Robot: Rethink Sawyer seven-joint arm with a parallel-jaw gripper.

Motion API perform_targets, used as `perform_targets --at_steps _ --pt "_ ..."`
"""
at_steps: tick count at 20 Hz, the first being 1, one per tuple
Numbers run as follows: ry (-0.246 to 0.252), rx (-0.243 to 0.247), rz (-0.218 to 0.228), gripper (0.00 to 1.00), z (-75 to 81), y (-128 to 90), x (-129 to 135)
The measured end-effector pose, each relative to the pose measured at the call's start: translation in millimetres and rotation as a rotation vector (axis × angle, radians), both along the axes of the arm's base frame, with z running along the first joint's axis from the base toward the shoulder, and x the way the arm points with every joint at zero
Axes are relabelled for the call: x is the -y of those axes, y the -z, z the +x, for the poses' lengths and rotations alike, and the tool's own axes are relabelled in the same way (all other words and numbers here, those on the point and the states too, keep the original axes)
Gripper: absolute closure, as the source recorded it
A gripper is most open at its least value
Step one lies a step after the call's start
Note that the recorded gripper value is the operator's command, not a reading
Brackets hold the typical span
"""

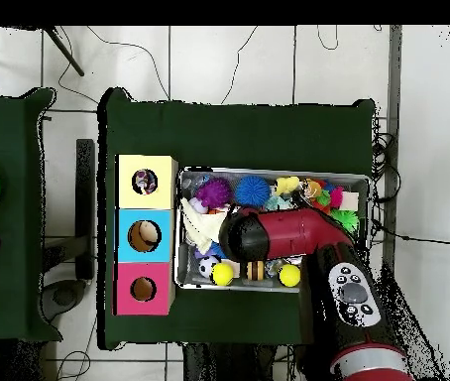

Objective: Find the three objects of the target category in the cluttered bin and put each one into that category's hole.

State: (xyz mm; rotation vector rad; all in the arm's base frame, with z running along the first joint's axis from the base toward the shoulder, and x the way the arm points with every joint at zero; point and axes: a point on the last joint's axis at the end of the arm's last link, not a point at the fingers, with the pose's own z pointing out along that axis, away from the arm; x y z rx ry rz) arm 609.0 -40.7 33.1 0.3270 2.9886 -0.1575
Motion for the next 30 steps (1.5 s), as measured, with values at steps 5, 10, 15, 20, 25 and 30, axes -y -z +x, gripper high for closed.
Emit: perform_targets --at_steps 5,10,15,20,25,30 --pt "-0.002 -0.012 0.005 1.00 -3.5 6.5 -2.3" --pt "-0.015 -0.022 -0.003 1.00 -7.0 9.6 -9.0" --pt "-0.034 -0.029 -0.017 1.00 -10.6 11.3 -14.3" --pt "-0.051 -0.036 -0.032 1.00 -14.7 12.9 -14.8" --pt "-0.055 -0.040 -0.041 1.00 -17.2 13.9 -11.3" --pt "-0.050 -0.040 -0.042 1.00 -17.7 14.2 -7.8"
